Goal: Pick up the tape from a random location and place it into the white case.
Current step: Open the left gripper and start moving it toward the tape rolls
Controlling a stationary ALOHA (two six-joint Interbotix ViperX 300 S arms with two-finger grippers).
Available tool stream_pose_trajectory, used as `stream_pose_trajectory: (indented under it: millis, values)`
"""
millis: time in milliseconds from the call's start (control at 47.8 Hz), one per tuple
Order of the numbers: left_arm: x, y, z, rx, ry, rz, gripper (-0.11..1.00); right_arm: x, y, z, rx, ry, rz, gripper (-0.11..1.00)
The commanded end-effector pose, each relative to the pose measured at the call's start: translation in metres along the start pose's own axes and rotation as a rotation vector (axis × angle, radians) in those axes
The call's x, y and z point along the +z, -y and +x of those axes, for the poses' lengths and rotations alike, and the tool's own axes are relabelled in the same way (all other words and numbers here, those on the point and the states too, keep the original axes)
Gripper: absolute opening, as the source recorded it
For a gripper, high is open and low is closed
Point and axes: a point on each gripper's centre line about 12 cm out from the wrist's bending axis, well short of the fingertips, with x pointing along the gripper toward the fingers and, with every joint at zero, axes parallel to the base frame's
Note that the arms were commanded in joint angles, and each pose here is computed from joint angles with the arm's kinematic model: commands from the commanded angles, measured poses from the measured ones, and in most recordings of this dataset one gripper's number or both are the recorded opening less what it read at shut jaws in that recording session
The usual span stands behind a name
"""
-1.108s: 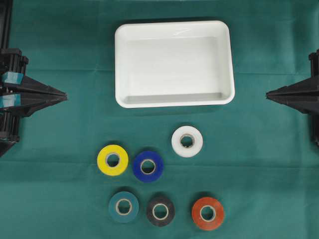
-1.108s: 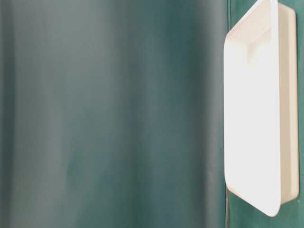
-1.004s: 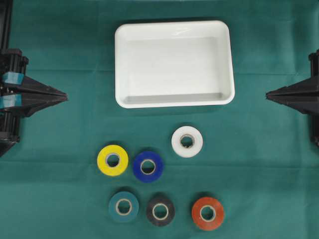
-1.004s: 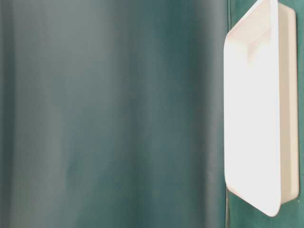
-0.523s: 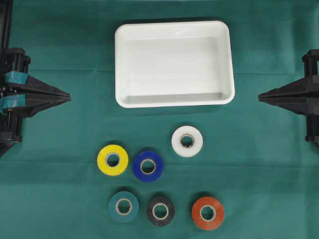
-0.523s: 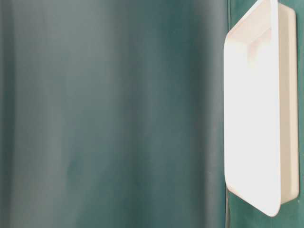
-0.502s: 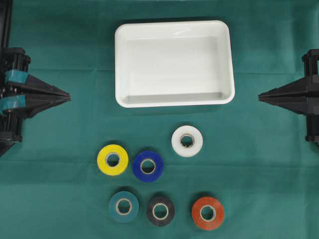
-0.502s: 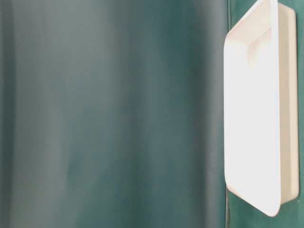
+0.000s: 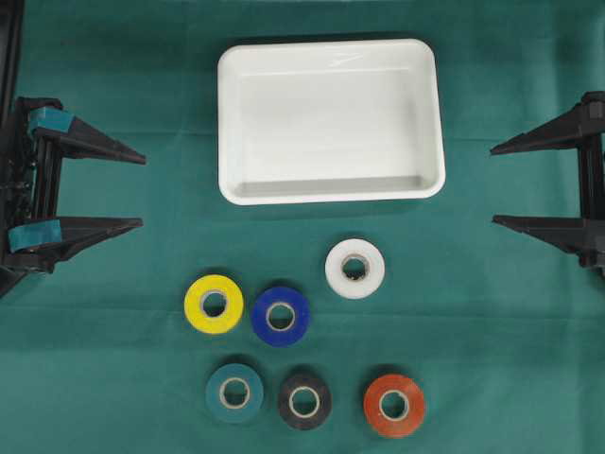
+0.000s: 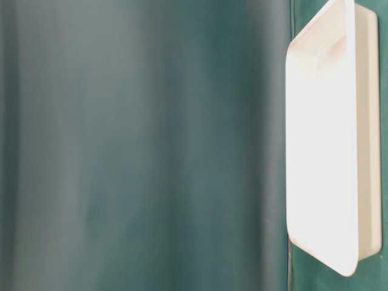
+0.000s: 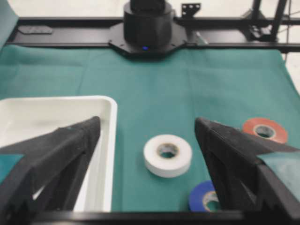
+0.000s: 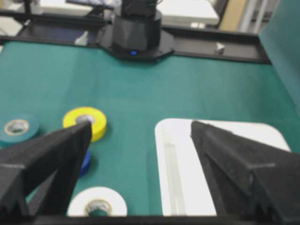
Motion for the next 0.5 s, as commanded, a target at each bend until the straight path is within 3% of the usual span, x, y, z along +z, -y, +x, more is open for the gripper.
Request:
stream_pose_trajectory:
  millis: [0,209,481]
  values:
    - [0.012,0.000,0.001,-0.001,0.025,-0.003,0.97,0.011,0.001,0.002,-0.005,0.026,0.003,0.91]
    - [0.013,0.002,0.002,-0.010,0.025,-0.016,0.97,0.011,0.001,0.002,-0.008,0.022,0.005,0.92]
    - [0.018,0.030,0.001,-0.140,0.027,-0.040,0.97,0.010,0.001,0.003,-0.009,0.019,0.005,0.92]
